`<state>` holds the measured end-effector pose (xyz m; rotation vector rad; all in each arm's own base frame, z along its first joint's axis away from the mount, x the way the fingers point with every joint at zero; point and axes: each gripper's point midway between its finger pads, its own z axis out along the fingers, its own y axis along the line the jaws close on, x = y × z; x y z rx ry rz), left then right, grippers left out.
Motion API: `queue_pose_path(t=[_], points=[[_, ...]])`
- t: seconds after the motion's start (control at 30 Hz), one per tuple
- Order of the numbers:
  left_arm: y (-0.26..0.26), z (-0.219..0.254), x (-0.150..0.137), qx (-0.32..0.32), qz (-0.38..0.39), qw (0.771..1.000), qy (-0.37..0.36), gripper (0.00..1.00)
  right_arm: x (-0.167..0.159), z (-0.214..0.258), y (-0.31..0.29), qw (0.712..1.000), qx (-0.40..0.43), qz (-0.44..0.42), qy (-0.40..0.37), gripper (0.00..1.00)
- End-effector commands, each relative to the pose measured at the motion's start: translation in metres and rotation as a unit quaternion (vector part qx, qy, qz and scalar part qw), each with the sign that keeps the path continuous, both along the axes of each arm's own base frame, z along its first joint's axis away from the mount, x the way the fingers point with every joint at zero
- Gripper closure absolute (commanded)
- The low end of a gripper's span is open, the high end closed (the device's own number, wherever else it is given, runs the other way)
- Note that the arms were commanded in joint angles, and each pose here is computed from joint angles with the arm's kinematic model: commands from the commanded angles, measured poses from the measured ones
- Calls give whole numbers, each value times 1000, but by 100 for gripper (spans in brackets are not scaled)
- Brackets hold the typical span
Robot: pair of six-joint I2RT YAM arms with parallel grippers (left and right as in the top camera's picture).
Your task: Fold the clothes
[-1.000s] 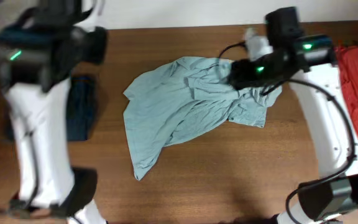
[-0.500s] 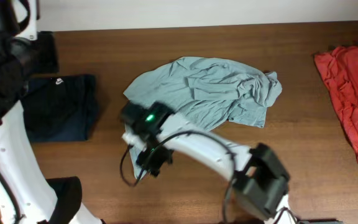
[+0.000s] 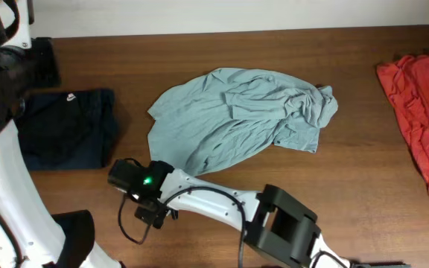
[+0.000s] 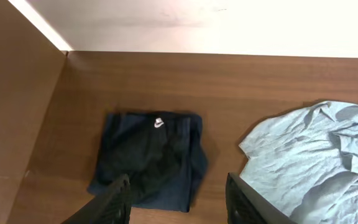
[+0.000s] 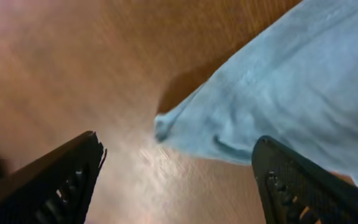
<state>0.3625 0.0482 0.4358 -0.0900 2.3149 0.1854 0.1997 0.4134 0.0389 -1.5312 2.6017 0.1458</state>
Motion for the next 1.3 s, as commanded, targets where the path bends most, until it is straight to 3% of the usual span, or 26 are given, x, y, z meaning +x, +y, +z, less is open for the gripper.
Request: queue_pose_path(t=[0.0,0.2,0.3,0.47,0.53,0.63,0.73,0.8,0.87,0.9,0.97,1.13,1.27], points=[[-2,3,-1,-11,-1,1000,-6,51,8,-17,-6,999,-21,-35,-5,25],[-5,2,-1,-17,-7,1000,-6,51,13,-17,-9,998,-27,-53,-14,45],[-5,3,-2,-17,-7,1000,-7,51,15,-24,-12,997,-37,-60,-19,49],[-5,8,-5,-16,-7,1000,-16,51,15,-30,-13,997,-42,-60,-17,50],[-5,10,-6,-16,-7,1000,-20,51,13,-30,-12,997,-41,-59,-13,36],[-6,12,-8,-16,-7,1000,-23,50,12,-31,-13,997,-43,-58,-12,37],[-6,15,-10,-15,-7,1000,-27,50,12,-33,-13,997,-45,-58,-11,55],[-6,17,-13,-15,-8,999,-30,50,11,-38,-15,997,-51,-58,-8,62],[-6,20,-16,-14,-8,999,-34,50,12,-37,-16,996,-53,-64,-9,77],[-6,22,-18,-14,-7,999,-38,50,14,-30,-18,996,-55,-72,-10,95],[-6,25,-21,-12,-6,999,-42,50,28,-6,-25,993,-65,-89,-37,96],[-6,24,-20,-13,-7,999,-41,50,88,98,-65,961,-71,-165,-210,96],[-6,21,-19,-13,-6,999,-35,50,109,161,-108,945,-41,-218,-240,96]])
